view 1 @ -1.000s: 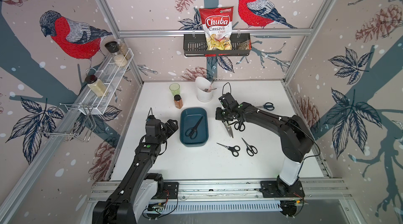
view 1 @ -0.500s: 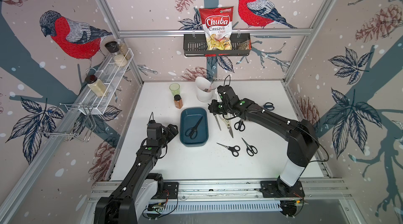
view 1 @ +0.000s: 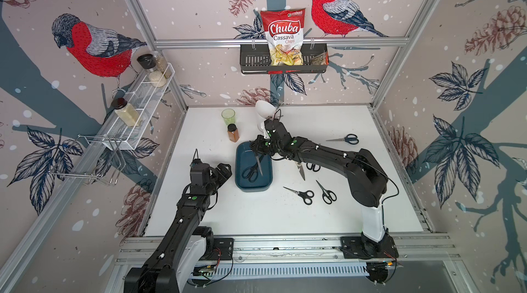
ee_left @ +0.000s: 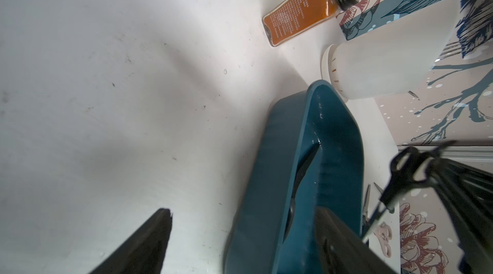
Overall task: Put the scissors into the storage box
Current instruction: Place the scissors in the storage box.
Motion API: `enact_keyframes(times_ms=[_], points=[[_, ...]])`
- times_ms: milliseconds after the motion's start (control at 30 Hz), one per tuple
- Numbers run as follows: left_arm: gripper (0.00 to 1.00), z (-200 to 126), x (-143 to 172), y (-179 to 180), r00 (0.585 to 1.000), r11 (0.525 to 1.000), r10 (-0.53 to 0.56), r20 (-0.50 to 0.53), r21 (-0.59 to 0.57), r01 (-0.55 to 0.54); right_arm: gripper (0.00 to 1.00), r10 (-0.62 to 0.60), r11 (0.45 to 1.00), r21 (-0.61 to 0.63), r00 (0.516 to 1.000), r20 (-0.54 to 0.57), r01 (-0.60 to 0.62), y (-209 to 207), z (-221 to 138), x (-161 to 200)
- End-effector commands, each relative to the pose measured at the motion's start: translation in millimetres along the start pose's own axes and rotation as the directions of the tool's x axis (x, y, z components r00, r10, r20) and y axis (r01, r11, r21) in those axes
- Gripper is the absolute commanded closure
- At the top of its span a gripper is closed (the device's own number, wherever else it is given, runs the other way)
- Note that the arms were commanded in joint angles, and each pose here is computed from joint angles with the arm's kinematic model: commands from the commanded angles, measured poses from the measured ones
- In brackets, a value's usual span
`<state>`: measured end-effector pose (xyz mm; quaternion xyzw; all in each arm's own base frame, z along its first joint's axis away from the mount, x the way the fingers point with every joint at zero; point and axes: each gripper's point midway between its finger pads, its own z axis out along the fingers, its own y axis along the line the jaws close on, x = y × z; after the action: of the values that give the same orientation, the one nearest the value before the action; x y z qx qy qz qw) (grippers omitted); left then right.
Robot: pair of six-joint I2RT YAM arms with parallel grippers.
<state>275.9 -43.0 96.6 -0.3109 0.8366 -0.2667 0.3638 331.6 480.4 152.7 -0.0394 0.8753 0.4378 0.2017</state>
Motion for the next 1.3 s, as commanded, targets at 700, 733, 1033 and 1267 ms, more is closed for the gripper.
enact_keyframes(times_ms=[700,733,1033,1267], points=[[0.12,-13,-7,-11,1.000,1.000,0.026,0.017,0.015,-0.026,0.69,0.089,0.990,0.112,0.995,-0.034,-0.085,-50,47,19],[0.12,-14,-8,-12,0.999,0.999,0.029,0.017,0.017,-0.030,0.68,0.082,0.991,0.111,0.996,-0.031,-0.078,-48,45,17],[0.12,-16,-15,-31,0.997,0.996,0.071,-0.005,0.053,-0.070,0.65,-0.030,0.989,0.143,0.999,0.037,0.024,-31,3,-14],[0.12,-16,-16,-66,0.981,0.979,0.167,-0.098,0.137,-0.153,0.63,-0.162,0.946,0.287,0.987,0.015,0.151,-61,-54,-14]])
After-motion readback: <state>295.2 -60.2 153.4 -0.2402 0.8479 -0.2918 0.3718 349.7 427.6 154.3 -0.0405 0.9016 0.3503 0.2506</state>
